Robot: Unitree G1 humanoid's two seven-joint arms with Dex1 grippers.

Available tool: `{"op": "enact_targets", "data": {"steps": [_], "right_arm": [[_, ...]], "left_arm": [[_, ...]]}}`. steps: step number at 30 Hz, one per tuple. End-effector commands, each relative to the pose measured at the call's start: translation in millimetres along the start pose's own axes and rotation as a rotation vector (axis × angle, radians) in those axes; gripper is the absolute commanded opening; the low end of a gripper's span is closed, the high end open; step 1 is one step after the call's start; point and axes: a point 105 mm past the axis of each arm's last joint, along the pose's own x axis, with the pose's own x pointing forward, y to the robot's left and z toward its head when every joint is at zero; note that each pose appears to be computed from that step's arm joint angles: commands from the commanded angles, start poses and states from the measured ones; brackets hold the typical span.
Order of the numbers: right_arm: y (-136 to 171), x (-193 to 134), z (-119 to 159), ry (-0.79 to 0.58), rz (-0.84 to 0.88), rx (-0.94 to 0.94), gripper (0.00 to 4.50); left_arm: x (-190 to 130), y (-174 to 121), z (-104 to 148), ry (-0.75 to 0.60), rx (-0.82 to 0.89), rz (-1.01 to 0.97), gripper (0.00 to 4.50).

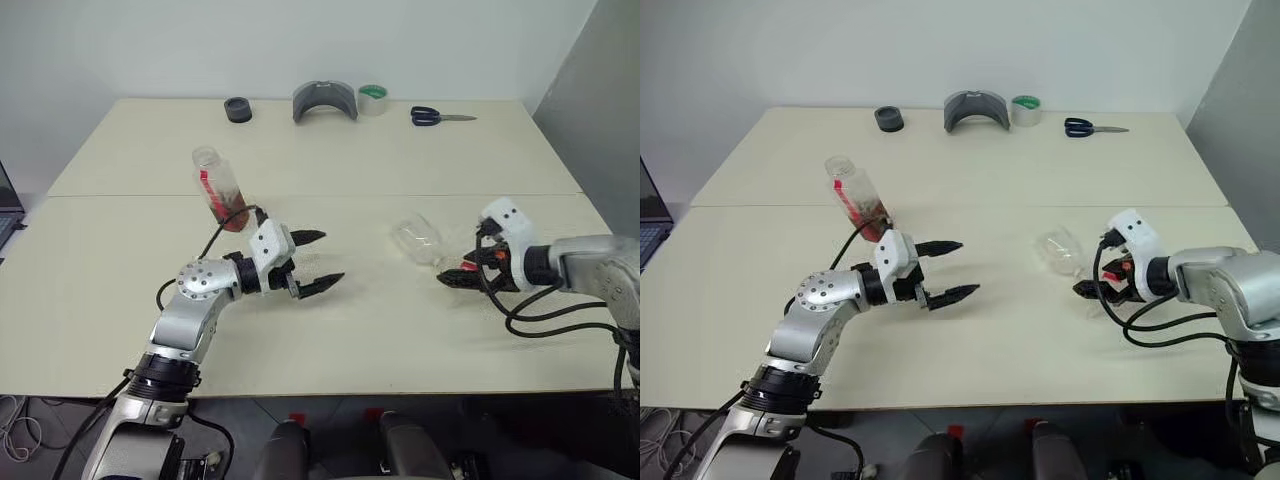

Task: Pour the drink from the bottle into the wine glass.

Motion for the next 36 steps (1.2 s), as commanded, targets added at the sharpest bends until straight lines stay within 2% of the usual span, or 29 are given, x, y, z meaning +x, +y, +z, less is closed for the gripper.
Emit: {"op": "enact_targets", "data": {"steps": [1, 11, 20, 22, 24, 26, 32, 34, 36], "right_arm": [[-7, 2, 18, 0.001, 0.023, -0.036, 4.5], [-28, 21, 16, 0.137, 0.054, -0.043, 4.5], [-27, 24, 23, 0.228, 0.151, 0.014, 4.5], [-26, 25, 24, 0.245, 0.162, 0.023, 3.83], [-26, 30, 24, 0.263, 0.16, 0.041, 3.47], [-28, 37, 22, 0.284, 0.148, 0.046, 2.91], [-31, 42, 18, 0.305, 0.139, 0.052, 0.79], [-31, 42, 19, 0.302, 0.141, 0.057, 0.34], [-30, 41, 25, 0.279, 0.148, 0.079, 0.33]], "left_arm": [[7, -2, 19, -0.037, 0.084, -0.07, 4.47], [8, 2, 21, -0.054, 0.117, -0.048, 4.47], [7, -1, 16, -0.053, 0.134, -0.033, 4.47], [7, -3, 15, -0.053, 0.137, -0.031, 4.5], [8, -4, 14, -0.053, 0.14, -0.025, 4.5], [9, -6, 12, -0.051, 0.144, -0.019, 4.5], [9, -9, 11, -0.047, 0.153, -0.007, 4.5], [9, -9, 10, -0.045, 0.155, -0.004, 4.5], [9, -9, 10, -0.043, 0.156, -0.003, 4.5]]}}
